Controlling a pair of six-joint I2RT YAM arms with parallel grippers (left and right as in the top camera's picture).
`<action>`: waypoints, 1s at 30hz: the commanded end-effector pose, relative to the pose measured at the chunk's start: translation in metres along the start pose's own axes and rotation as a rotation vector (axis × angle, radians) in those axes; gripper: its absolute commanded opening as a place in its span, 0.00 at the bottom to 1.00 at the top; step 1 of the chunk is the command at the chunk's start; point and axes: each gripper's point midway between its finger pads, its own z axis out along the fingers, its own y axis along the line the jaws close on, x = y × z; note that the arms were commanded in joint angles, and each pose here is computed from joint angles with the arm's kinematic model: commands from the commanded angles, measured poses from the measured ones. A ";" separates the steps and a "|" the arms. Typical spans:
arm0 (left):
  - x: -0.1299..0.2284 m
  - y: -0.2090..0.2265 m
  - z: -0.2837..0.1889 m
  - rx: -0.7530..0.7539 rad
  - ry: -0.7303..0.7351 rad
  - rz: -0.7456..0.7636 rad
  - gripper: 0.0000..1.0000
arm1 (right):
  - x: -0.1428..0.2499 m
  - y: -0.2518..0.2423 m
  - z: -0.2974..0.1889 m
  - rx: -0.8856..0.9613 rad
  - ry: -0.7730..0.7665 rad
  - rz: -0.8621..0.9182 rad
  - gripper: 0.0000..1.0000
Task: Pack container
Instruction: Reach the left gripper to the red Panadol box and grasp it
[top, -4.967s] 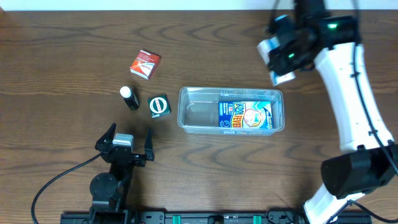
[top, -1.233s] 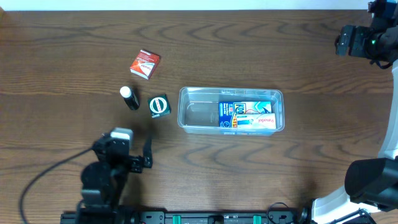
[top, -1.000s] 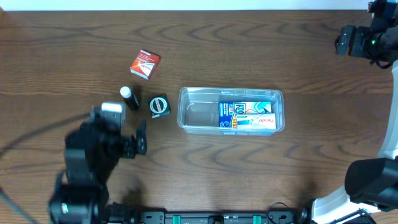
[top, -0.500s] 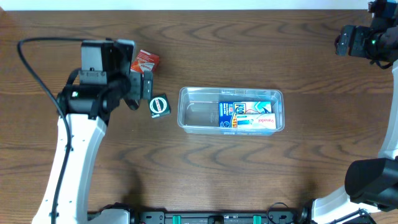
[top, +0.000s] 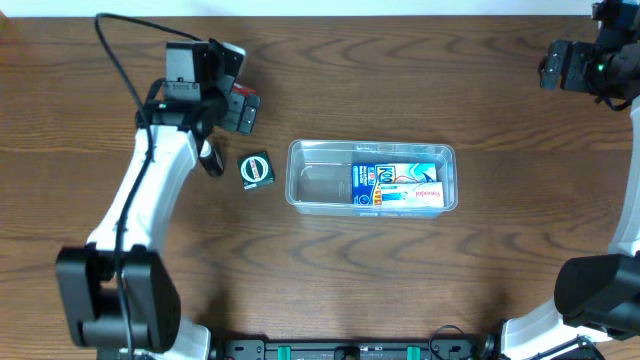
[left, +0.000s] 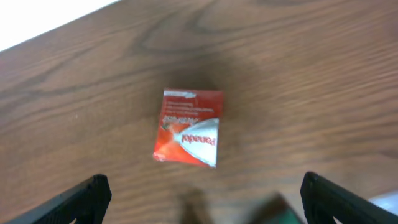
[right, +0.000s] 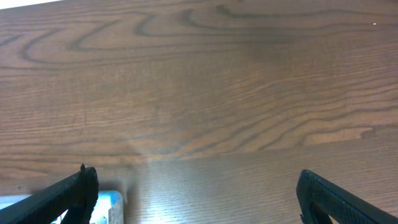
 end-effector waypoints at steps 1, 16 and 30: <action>0.000 0.017 0.015 -0.081 0.013 0.041 0.98 | -0.003 -0.003 -0.006 0.004 -0.016 0.020 0.99; 0.026 0.021 0.080 -0.112 0.076 0.069 0.98 | -0.003 -0.003 -0.006 0.004 -0.016 0.020 0.99; 0.043 0.017 0.109 -0.102 0.104 0.070 0.98 | -0.003 -0.003 -0.006 0.004 -0.016 0.020 0.99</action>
